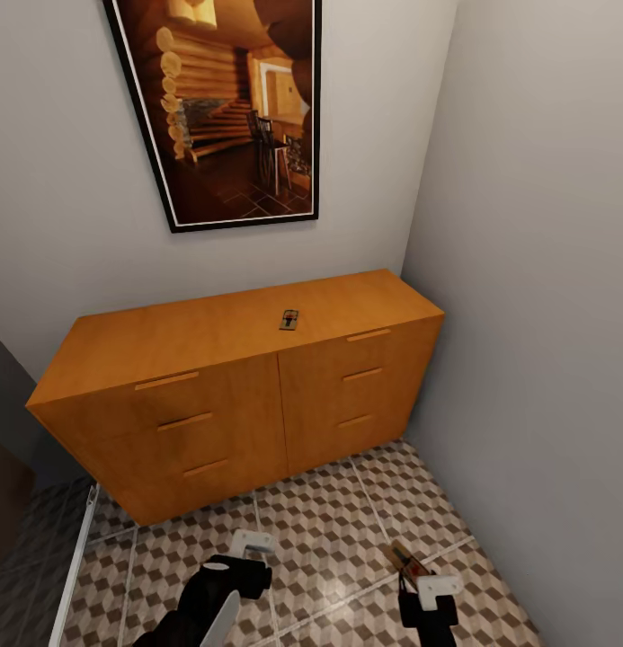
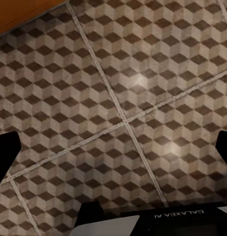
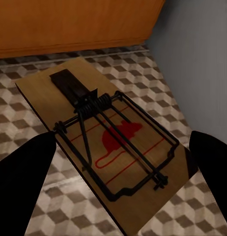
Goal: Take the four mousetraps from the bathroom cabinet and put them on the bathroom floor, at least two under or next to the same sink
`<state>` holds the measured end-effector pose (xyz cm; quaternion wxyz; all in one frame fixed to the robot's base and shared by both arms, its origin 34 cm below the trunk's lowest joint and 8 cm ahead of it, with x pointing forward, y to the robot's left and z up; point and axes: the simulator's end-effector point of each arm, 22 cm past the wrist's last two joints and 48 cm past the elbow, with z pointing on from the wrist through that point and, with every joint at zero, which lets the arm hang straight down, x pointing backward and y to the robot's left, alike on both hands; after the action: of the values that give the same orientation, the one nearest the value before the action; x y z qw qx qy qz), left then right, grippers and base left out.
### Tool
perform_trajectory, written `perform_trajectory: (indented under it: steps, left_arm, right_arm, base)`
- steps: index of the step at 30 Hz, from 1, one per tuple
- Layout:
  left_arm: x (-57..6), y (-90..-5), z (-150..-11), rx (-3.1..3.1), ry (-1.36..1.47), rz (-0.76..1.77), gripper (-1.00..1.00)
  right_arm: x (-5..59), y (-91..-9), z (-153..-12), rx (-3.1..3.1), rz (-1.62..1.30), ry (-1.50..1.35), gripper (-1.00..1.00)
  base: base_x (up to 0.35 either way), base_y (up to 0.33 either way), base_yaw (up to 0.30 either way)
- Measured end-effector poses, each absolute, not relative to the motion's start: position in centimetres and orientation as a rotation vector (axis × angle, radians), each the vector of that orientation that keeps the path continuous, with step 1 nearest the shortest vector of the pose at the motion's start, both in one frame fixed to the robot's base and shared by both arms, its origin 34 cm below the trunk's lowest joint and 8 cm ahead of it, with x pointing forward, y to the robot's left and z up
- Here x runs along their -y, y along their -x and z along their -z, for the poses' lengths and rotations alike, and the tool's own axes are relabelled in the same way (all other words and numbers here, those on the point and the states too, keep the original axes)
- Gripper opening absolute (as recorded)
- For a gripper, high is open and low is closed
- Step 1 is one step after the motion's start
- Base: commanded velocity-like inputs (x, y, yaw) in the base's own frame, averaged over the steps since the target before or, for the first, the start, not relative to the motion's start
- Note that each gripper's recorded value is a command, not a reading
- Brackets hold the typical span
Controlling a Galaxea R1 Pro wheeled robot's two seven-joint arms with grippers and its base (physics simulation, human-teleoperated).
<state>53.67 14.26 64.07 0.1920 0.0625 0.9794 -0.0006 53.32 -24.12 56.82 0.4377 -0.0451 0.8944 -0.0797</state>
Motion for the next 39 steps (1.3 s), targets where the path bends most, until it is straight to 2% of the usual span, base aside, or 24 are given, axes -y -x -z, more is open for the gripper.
perform_trajectory:
  steps: [10, 19, 27, 39]
  left_arm:
    - [-12.2, -54.5, -65.6, -2.705, -0.219, 0.043, 1.0]
    - [-7.7, -57.1, -74.0, -2.635, -0.288, 0.138, 1.0]
    - [-9.1, -60.2, -76.8, -2.54, -0.312, -0.01, 1.0]
    - [-8.7, -57.9, -75.7, -2.555, -0.289, 0.018, 1.0]
  right_arm:
    - [24.3, -53.3, -56.8, -2.225, 0.202, 0.118, -1.0]
    - [24.2, -53.3, -56.8, -2.224, 0.196, 0.123, -1.0]
    - [22.9, -53.0, -56.5, -2.238, 0.173, 0.126, -1.0]
    - [22.6, -53.0, -56.6, -2.238, 0.17, 0.118, -1.0]
  base:
    - [0.0, 0.0, 0.0]
    - [0.0, 0.0, 0.0]
    - [0.0, 0.0, 0.0]
    - [0.0, 0.0, 0.0]
